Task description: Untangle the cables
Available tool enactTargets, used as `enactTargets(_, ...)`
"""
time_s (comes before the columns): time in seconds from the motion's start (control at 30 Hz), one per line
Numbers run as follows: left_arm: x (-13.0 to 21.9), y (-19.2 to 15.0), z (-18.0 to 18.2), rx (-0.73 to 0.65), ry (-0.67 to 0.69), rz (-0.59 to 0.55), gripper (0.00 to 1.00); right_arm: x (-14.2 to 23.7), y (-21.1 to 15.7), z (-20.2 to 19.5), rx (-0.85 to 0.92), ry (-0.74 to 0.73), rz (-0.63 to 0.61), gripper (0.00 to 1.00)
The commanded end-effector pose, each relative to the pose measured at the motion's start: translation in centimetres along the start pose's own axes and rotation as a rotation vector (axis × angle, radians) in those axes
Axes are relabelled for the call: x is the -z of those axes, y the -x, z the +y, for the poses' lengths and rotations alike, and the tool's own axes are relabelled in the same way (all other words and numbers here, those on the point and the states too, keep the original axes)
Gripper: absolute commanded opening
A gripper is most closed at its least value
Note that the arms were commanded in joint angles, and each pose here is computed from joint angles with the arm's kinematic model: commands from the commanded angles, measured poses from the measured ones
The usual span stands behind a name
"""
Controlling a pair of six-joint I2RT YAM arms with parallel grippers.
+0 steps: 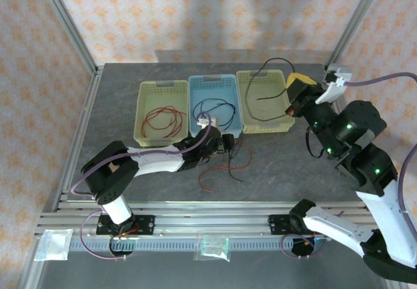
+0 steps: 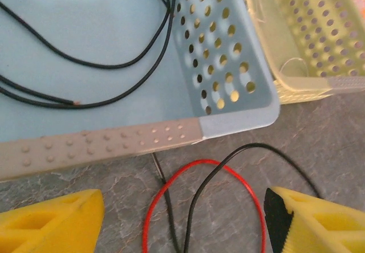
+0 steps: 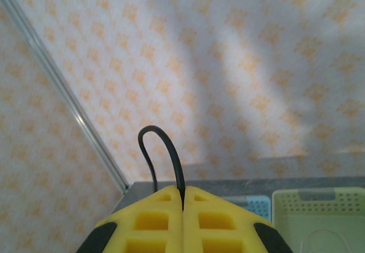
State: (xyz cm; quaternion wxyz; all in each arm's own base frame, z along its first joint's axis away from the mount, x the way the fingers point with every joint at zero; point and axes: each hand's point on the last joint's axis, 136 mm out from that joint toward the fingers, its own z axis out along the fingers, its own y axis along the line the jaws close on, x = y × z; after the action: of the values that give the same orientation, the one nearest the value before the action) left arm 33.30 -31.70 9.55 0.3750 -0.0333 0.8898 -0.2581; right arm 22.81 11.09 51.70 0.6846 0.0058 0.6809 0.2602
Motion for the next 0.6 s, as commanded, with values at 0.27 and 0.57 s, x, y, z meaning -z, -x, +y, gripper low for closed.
enactTargets(0.27,2.2,2.4,-2.7,-0.033,-0.041,-0.050,0.76,-2.1,-1.1,-1.9,-0.009,-0.147,0.031,0.00)
enactTargets(0.57,7.5,6.9,-2.9,-0.020,-0.036,-0.215,0.78,-6.2,-3.1,-1.2,-0.020,-0.156,0.066,0.00)
